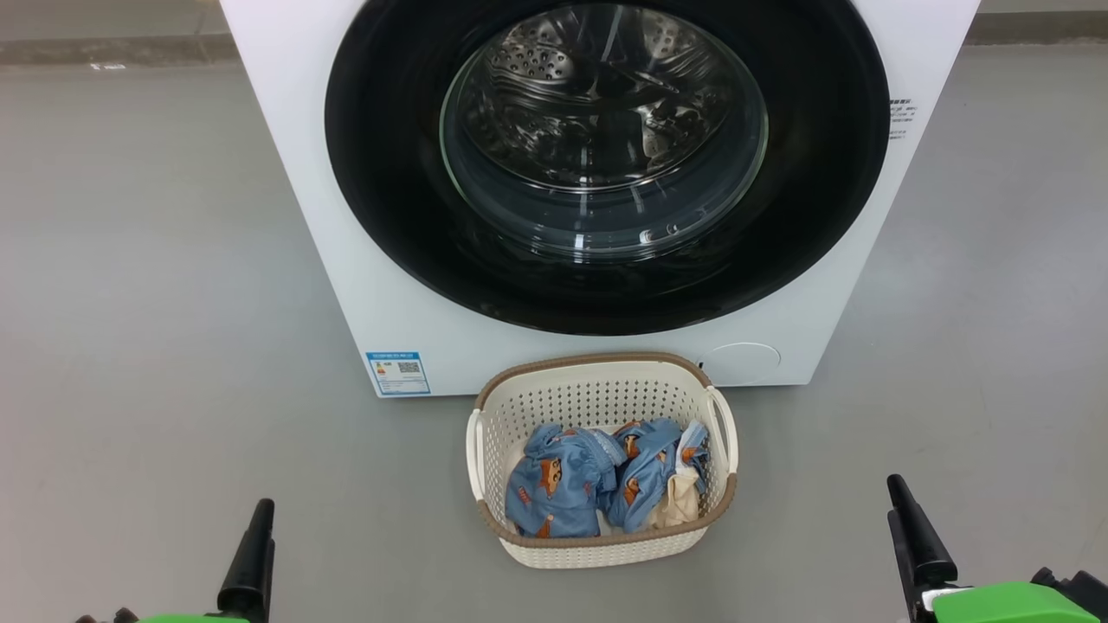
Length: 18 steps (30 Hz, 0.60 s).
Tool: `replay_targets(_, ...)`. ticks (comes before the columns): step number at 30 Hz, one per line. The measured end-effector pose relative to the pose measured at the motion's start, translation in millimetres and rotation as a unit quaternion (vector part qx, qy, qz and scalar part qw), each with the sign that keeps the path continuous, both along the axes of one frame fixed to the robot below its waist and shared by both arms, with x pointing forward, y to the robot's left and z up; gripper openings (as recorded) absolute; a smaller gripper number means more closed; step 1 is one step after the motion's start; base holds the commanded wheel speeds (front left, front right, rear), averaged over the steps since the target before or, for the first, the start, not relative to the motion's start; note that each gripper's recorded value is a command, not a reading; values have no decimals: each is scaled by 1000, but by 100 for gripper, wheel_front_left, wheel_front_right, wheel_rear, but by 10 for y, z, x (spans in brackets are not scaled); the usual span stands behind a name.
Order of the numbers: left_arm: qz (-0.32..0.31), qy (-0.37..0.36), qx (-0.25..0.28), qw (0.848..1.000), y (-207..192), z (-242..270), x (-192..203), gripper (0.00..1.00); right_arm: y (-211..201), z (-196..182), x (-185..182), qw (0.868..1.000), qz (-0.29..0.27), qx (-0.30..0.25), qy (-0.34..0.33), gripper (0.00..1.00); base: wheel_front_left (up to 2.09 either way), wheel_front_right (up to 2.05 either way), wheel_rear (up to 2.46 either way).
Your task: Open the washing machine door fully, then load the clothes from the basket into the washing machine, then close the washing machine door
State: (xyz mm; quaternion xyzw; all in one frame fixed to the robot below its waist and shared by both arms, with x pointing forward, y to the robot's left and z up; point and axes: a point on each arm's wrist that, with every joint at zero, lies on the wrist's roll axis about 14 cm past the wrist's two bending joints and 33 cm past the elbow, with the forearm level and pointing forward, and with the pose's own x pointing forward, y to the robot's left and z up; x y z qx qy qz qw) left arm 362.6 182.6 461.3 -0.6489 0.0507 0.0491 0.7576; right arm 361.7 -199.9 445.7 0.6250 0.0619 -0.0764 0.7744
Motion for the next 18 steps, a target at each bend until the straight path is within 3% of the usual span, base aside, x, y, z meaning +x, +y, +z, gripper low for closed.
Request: replay_targets(18, -15, -15, 103, 994, -56, 88, 23, 100, 54, -8, 26, 993, 31, -117, 4, 100, 0, 0, 0)
